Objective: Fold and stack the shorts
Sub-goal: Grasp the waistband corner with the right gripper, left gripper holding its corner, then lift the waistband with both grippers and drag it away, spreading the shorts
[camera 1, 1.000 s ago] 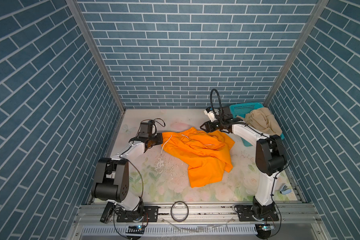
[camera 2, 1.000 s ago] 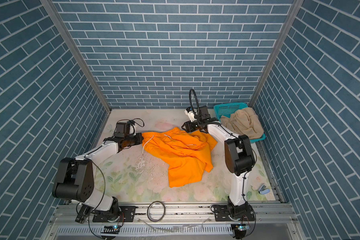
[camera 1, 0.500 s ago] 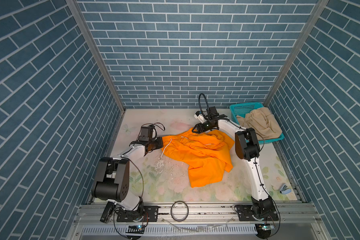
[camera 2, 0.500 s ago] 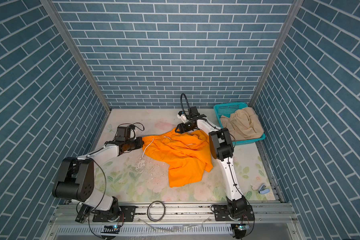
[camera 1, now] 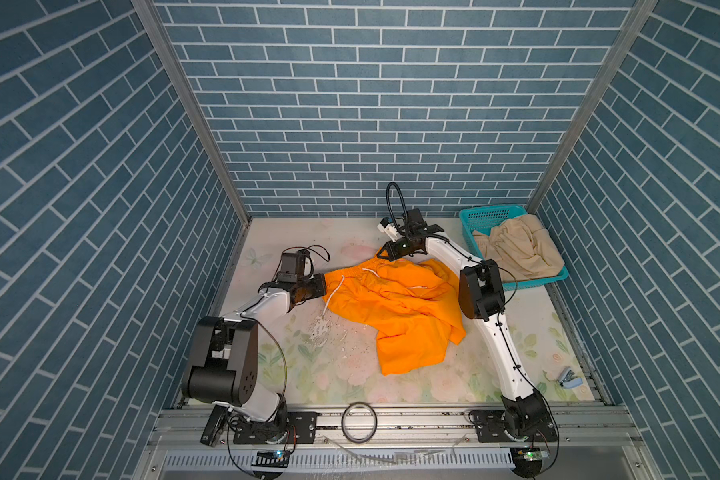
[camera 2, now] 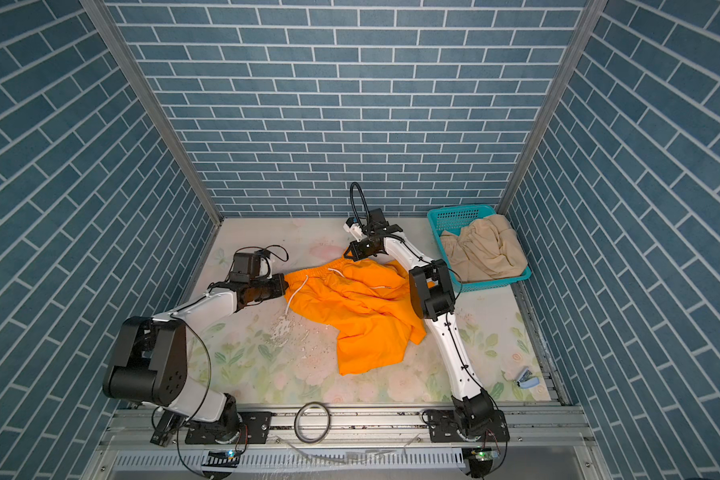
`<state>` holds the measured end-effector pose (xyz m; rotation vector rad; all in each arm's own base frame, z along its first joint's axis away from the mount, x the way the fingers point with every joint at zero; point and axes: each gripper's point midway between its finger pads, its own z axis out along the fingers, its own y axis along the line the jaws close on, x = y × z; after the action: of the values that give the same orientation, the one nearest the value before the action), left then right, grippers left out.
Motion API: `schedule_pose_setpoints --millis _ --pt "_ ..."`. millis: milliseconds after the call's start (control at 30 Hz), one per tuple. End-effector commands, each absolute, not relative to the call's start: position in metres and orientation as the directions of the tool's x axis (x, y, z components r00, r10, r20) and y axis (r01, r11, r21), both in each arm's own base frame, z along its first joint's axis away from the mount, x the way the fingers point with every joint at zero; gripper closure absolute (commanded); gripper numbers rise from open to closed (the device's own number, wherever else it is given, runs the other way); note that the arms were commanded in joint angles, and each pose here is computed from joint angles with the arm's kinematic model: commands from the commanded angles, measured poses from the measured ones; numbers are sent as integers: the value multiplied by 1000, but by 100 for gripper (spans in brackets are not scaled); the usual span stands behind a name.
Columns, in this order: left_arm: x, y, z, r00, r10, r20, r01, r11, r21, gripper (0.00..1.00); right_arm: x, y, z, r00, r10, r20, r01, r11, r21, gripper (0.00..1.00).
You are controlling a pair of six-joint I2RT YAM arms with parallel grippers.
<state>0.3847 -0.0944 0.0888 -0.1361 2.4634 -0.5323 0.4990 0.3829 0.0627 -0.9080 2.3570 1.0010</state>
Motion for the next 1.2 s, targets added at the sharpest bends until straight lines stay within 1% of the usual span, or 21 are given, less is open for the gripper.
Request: schedule_pose_setpoints --millis 0,100,200,267,400,500,567,633,767,833,933,1033,1167 --pt "395 -93 127 -779 -180 -600 77 923 -377 100 494 381 111 -650 -410 -640 -746 506 434 100" --pt "408 -94 171 -734 -158 -661 122 926 -356 100 497 373 172 -567 -390 -726 -785 522 333 100" --pt "420 -95 227 -669 -125 -733 175 932 -318 100 496 360 240 -468 -352 -811 -804 550 225 100" --pt "428 -98 275 -609 -97 -787 231 928 -293 100 487 349 292 -387 -318 -865 -808 569 152 100" --pt "429 -104 351 -489 -58 -870 321 916 -242 100 464 325 360 -274 -277 -921 -792 608 53 100" --pt "422 -108 388 -435 -30 -900 367 907 -207 100 442 307 396 -207 -274 -939 -782 623 -9 100" --pt "416 -112 398 -428 -5 -904 390 901 -189 100 430 297 405 -176 -275 -945 -774 631 -39 100" --pt "411 -113 396 -426 25 -904 391 906 -159 100 420 291 399 -170 -297 -940 -776 628 -58 100" --pt "413 -93 370 -464 26 -886 284 951 -120 100 416 281 364 -248 -338 -908 -760 649 -34 100" --pt "413 -94 366 -484 31 -874 285 951 -124 100 413 280 358 -266 -342 -901 -759 651 -23 100" --pt "402 -106 378 -471 44 -881 347 927 -139 100 404 276 372 -251 -332 -909 -759 650 -27 100" --pt "387 -110 389 -439 59 -896 369 922 -120 100 399 273 380 -231 -322 -918 -758 651 -38 100" --pt "366 -110 402 -424 58 -904 378 918 -118 100 388 278 389 -254 -303 -918 -790 613 16 100"
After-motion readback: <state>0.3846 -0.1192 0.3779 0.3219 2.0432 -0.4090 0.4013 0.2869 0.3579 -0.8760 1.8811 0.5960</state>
